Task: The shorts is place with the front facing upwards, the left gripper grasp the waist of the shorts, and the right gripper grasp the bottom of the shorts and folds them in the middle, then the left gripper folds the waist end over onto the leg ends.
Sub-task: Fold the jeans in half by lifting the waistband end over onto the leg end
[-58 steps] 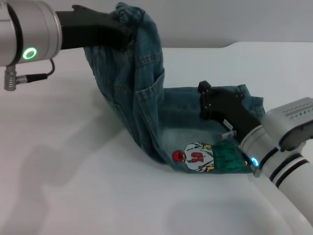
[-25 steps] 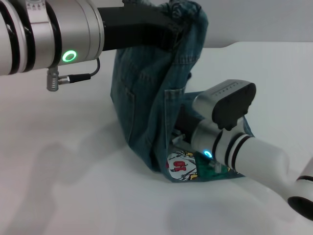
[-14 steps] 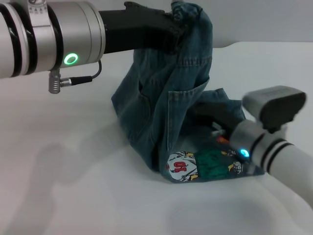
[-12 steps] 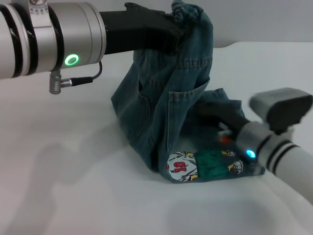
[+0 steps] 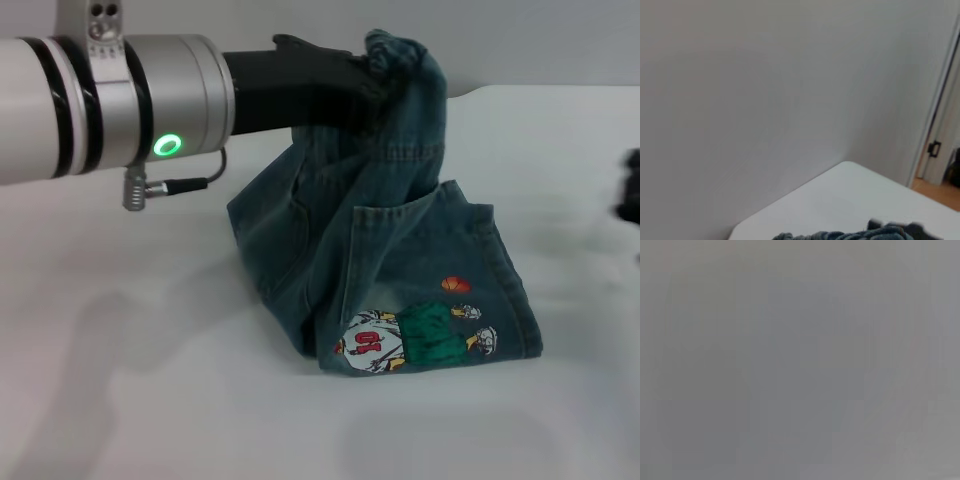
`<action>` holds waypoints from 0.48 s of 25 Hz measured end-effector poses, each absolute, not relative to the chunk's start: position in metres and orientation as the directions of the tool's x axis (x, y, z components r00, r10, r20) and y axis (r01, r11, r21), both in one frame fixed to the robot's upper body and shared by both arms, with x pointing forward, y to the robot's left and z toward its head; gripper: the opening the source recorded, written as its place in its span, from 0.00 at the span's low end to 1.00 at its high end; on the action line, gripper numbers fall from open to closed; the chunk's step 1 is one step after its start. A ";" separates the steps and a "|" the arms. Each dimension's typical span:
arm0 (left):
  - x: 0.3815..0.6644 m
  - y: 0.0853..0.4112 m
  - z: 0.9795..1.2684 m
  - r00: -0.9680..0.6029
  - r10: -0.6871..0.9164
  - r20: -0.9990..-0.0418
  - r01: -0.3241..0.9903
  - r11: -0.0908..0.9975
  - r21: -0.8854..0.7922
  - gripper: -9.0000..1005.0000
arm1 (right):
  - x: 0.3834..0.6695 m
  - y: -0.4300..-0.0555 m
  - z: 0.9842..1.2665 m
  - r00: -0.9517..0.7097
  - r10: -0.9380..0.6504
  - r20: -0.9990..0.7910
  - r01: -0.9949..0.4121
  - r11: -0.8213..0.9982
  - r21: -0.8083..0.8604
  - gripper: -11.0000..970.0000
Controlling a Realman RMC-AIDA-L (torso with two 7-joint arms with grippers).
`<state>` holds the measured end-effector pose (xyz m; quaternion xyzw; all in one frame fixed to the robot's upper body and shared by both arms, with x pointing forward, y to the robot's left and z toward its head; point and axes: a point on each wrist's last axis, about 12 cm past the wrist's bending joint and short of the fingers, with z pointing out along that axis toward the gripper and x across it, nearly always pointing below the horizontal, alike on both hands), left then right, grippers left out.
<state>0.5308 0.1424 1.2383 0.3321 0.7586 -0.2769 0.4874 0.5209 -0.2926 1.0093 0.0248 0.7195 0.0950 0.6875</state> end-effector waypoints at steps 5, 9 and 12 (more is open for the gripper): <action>0.530 0.136 1.232 -0.304 0.217 -0.928 0.791 0.600 -0.119 0.11 | 0.495 -0.323 1.014 0.076 0.125 -0.989 0.027 0.991 0.127 0.01; 0.531 0.131 1.226 -0.305 0.221 -0.926 0.797 0.592 -0.121 0.11 | 0.483 -0.332 1.011 0.077 0.119 -0.990 0.068 0.990 0.125 0.01; 0.532 0.127 1.222 -0.307 0.218 -0.927 0.796 0.592 -0.125 0.11 | 0.480 -0.333 1.009 0.072 0.116 -0.991 0.072 0.990 0.121 0.01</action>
